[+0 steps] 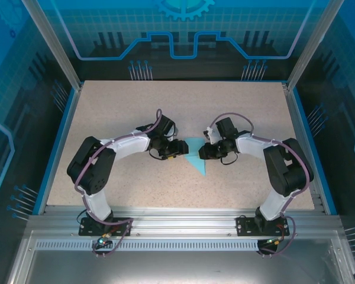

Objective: Fold a paper plane with a square sheet of paper (fold left side to right side)
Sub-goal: Fourth fold the wing at the center of the table.

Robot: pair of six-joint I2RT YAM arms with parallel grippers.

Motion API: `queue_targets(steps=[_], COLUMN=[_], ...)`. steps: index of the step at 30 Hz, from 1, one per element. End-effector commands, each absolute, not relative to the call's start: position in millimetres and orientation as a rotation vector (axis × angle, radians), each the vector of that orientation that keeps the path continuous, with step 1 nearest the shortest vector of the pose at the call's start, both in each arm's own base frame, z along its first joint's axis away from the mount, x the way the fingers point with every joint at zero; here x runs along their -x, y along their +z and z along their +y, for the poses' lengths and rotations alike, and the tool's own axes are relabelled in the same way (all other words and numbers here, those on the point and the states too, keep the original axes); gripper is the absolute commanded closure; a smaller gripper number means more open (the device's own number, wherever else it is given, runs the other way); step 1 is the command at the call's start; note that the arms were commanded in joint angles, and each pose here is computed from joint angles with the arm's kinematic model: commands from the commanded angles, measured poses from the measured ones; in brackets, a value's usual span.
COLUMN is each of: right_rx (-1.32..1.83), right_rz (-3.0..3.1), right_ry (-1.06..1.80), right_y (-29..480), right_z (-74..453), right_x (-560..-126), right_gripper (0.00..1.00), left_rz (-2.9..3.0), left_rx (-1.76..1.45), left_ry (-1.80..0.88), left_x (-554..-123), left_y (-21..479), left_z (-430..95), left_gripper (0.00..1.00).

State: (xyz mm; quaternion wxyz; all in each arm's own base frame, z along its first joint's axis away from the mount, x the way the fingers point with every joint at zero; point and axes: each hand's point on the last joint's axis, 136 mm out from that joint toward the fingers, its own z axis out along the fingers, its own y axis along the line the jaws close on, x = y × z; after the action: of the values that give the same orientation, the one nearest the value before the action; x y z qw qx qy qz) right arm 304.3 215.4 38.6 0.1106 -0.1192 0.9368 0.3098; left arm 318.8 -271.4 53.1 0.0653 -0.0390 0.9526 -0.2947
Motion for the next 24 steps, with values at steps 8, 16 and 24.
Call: queue_targets(steps=[8, 16, 24], right_rx=[0.315, 0.321, 0.324], right_rz=[2.766, 2.767, 2.762], right_ry=[0.818, 0.835, 0.830], right_y=[38, 37, 37], right_z=[199, 200, 200], right_x=[-314, -313, -313], right_gripper=[0.91, 0.91, 0.90], left_rz=[2.902, 2.901, 2.897], left_rx=[0.106, 0.092, 0.093], left_ry=[-0.972, -0.992, -0.996], left_x=[-321, -325, -331], left_y=[48, 48, 49], left_z=[-297, -311, -320], left_gripper=[0.34, 0.37, 0.64])
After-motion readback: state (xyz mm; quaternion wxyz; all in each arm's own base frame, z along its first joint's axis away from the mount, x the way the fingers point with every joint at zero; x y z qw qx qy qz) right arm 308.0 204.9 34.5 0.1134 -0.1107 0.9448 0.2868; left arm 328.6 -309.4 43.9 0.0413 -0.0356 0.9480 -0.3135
